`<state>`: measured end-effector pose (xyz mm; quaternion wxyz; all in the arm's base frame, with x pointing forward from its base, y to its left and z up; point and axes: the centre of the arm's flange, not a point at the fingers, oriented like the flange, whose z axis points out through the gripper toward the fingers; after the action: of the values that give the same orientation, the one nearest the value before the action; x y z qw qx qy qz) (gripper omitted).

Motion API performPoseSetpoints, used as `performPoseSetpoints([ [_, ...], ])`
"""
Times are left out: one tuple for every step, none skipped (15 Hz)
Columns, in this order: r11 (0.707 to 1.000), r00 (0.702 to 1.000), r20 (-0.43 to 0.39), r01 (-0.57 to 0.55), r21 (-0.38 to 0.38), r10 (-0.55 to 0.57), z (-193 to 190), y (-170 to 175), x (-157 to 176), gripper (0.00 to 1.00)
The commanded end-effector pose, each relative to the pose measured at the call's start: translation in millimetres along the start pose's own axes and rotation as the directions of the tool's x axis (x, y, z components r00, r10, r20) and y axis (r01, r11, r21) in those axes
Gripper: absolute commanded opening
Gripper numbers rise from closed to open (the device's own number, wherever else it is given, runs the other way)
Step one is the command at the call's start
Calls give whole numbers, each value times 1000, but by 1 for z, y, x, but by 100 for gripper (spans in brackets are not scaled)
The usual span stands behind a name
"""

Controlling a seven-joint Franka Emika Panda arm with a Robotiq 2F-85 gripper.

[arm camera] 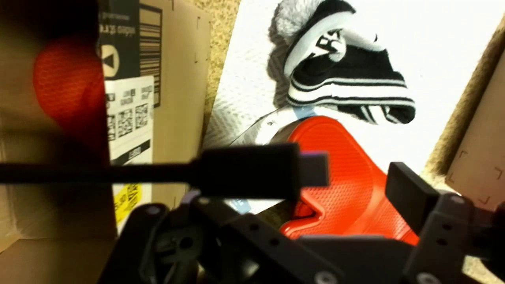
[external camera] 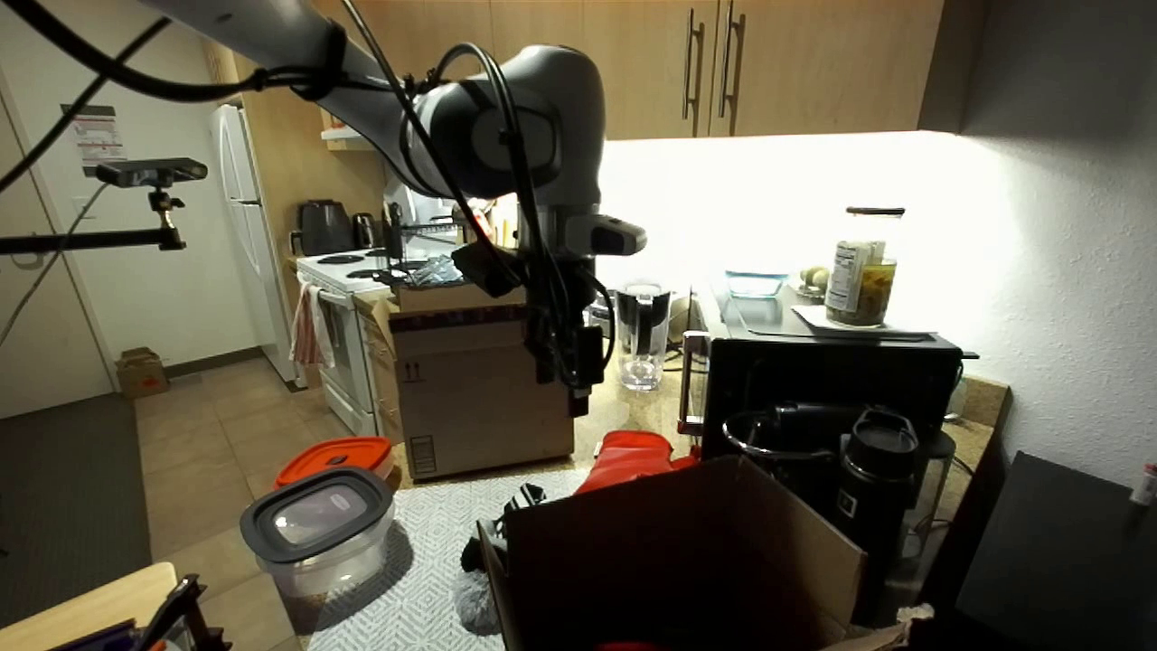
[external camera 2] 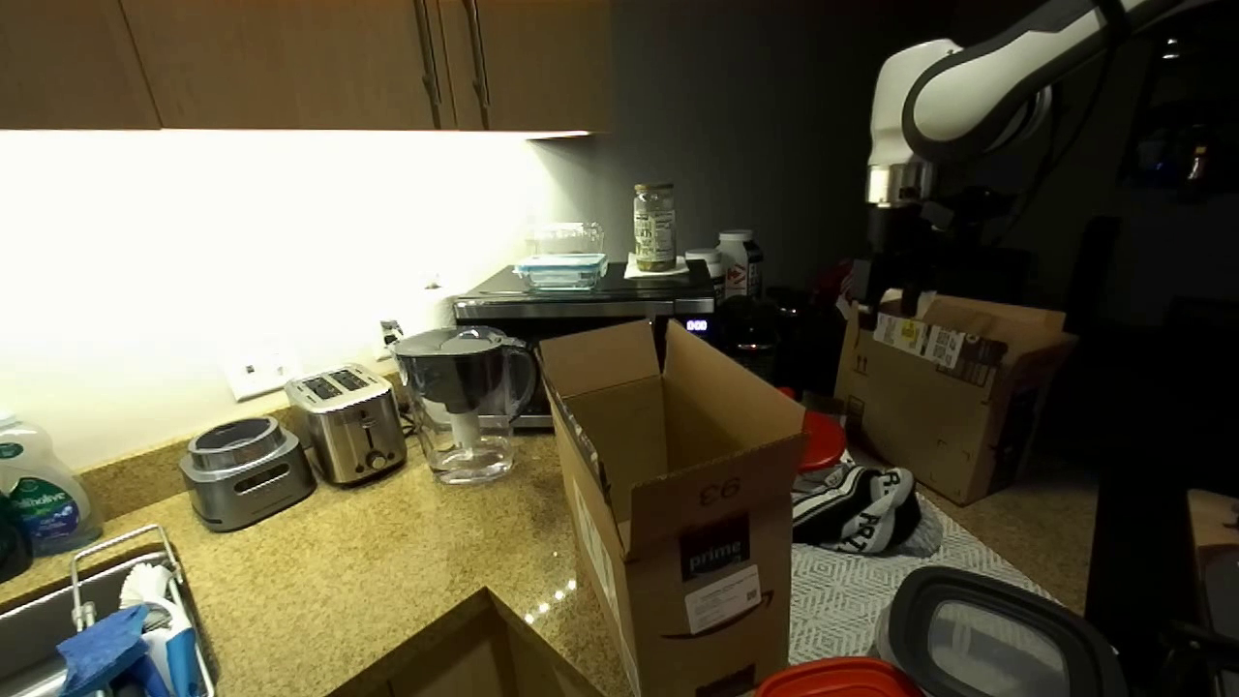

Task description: Put the red object into the cardboard box

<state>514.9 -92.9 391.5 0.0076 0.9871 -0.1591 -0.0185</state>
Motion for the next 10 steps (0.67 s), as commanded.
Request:
performPoseSetpoints([
  [994,992,71,99,46,-102,7,-19,-18,100],
  [992,989,87,118,51,-122,9,-25,-20,100],
  [990,985,106,133,53,-138,12,-30,-22,100],
  [987,980,123,150,56,-155,14,-35,-25,100],
  [984,974,142,169,57,-175,18,-40,-27,100],
  [981,969,155,186,58,-192,21,-43,-30,100],
  [976,964,156,209,64,-216,24,-46,-33,100],
  [973,961,158,222,60,-229,25,-48,-35,100],
  [970,957,157,236,56,-242,26,-50,-36,100],
  [974,961,155,224,40,-228,27,-51,-37,100],
])
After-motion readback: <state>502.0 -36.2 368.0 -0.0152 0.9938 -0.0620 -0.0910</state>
